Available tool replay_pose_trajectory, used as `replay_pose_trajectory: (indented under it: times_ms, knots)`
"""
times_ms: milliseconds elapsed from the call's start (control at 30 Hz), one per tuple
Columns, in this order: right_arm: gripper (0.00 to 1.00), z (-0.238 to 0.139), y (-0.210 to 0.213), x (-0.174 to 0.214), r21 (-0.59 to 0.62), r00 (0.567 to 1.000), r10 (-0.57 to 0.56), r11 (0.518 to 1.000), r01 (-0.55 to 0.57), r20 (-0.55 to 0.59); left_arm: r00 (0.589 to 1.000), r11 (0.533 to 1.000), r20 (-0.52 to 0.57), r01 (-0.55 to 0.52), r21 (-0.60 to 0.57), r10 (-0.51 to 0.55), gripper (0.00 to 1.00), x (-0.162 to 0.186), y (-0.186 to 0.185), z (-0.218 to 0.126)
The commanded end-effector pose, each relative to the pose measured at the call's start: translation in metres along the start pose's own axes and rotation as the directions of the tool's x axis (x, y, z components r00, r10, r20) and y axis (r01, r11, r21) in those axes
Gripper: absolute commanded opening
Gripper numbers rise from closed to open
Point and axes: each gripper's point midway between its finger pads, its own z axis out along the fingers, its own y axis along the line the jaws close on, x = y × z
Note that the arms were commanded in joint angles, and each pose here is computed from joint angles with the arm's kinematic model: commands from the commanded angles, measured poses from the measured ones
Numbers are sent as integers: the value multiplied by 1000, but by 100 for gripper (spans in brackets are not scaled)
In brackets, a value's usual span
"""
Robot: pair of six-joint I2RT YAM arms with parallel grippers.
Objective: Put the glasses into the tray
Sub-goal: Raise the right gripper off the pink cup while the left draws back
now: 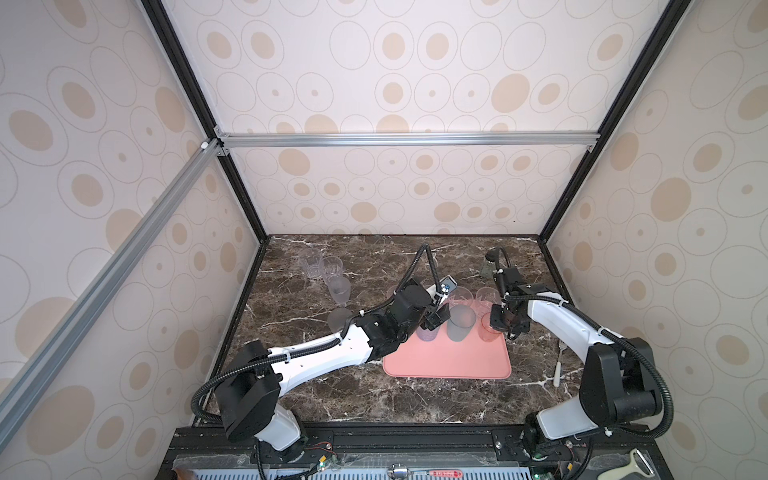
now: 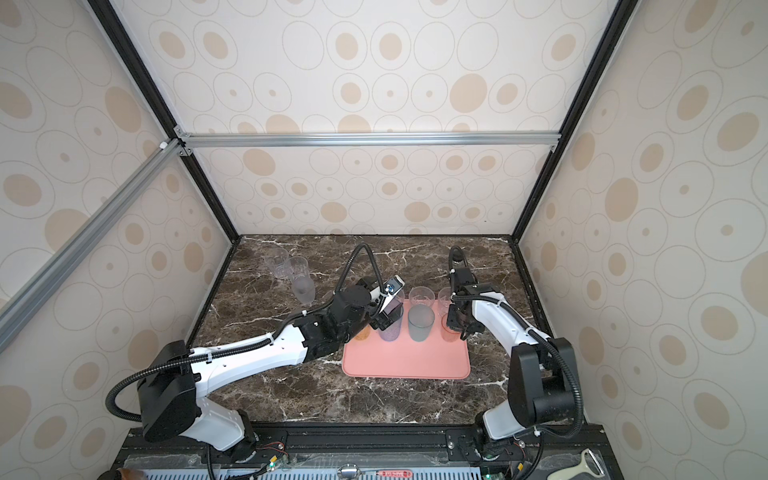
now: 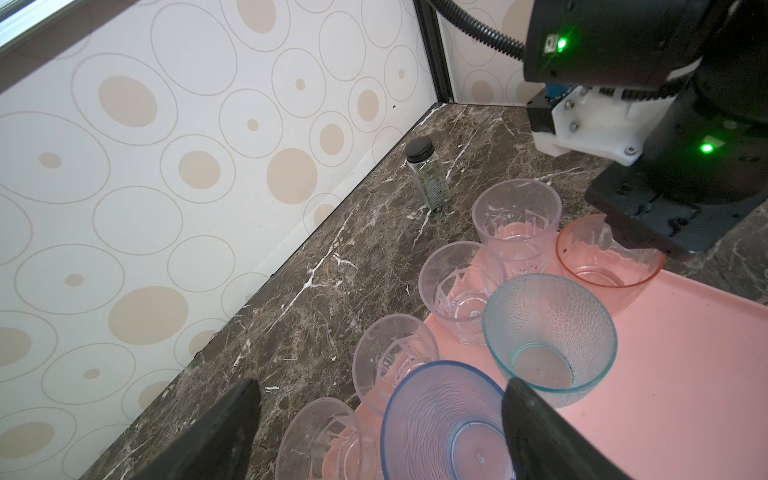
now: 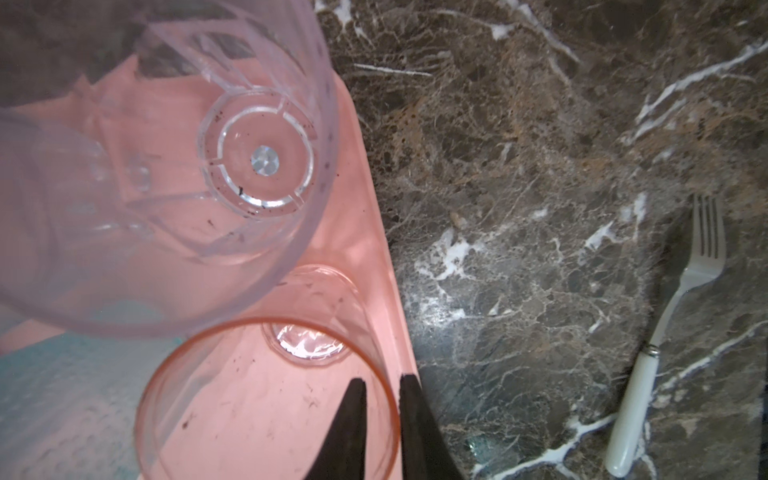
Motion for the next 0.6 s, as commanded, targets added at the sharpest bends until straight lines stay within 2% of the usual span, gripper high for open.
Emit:
replay_pose_trajectory:
  times_ms: [0, 167, 300, 433, 567]
  knots:
    - [21, -20, -2, -5, -7, 1000, 2, 1000, -2, 8, 999, 999, 30, 25, -23, -24, 91, -18, 10, -2]
    - [24, -65, 3, -19, -87, 996, 42, 996, -35, 82, 996, 994, 20, 85, -74, -84, 90, -19, 31, -7]
    - [25, -97, 15, -29, -199, 987, 80, 979, -51, 139, 986, 972, -14, 159, -172, -163, 90, -12, 71, -18]
    - [25, -118, 31, -35, -284, 980, 106, 957, -56, 166, 953, 931, -80, 263, -255, -291, 89, 9, 124, -30]
    - [25, -128, 48, -43, -319, 977, 100, 947, -35, 190, 923, 888, -117, 309, -341, -366, 88, 45, 171, -45]
